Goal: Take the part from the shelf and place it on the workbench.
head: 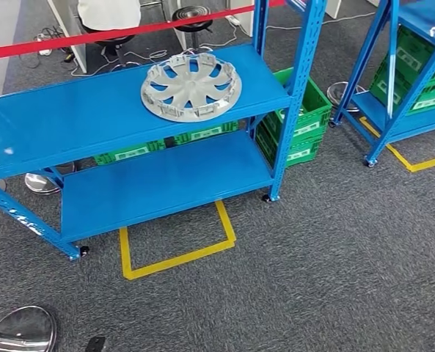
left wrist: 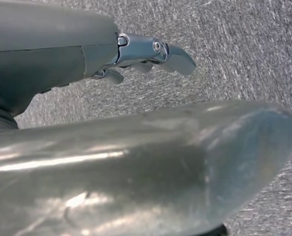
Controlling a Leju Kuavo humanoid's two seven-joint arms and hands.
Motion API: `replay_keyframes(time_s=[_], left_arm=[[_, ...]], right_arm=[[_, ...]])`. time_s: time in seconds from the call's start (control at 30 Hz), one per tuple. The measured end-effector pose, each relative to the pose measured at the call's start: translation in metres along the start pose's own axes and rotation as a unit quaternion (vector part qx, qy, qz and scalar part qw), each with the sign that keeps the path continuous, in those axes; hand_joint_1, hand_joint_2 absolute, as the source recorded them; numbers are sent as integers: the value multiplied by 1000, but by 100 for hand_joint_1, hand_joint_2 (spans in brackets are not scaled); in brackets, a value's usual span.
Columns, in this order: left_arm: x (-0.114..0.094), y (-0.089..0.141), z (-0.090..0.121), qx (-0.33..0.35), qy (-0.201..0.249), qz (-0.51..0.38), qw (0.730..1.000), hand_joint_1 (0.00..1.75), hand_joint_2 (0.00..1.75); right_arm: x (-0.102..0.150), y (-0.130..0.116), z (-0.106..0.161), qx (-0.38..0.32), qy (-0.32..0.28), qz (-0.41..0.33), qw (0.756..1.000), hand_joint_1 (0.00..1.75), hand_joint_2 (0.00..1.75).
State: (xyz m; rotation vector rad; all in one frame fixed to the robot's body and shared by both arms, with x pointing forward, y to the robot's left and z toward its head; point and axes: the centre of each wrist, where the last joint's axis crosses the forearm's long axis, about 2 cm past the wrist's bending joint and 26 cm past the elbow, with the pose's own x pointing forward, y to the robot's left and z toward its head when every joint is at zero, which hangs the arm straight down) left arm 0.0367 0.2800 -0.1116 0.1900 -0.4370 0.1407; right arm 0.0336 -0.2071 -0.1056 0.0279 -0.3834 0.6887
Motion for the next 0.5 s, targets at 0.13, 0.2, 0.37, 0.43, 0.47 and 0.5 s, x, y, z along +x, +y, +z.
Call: replay_keyframes(time_s=[0.13, 0.2, 0.37, 0.43, 0.47, 0.5], left_arm=[[4, 0, -1, 3, 2, 0, 1000, 0, 0], [2, 0, -1, 5, 5, -1, 1000, 0, 0], [4, 2, -2, 11, 6, -3, 1000, 0, 0], [3, 2, -1, 12, 9, -4, 1000, 0, 0], [2, 2, -1, 12, 10, -4, 1000, 0, 0], [2, 2, -1, 13, 10, -5, 1000, 0, 0]], right_arm=[[0, 0, 0, 0, 1, 1, 1000, 0, 0], [0, 0, 0, -2, 1, 1, 1000, 0, 0], [-1, 1, 0, -1, 3, 2, 1000, 0, 0], [-2, 2, 1, -1, 4, 2, 1000, 0, 0], [-2, 2, 1, -1, 4, 2, 1000, 0, 0], [-2, 2, 1, -1, 4, 2, 1000, 0, 0]])
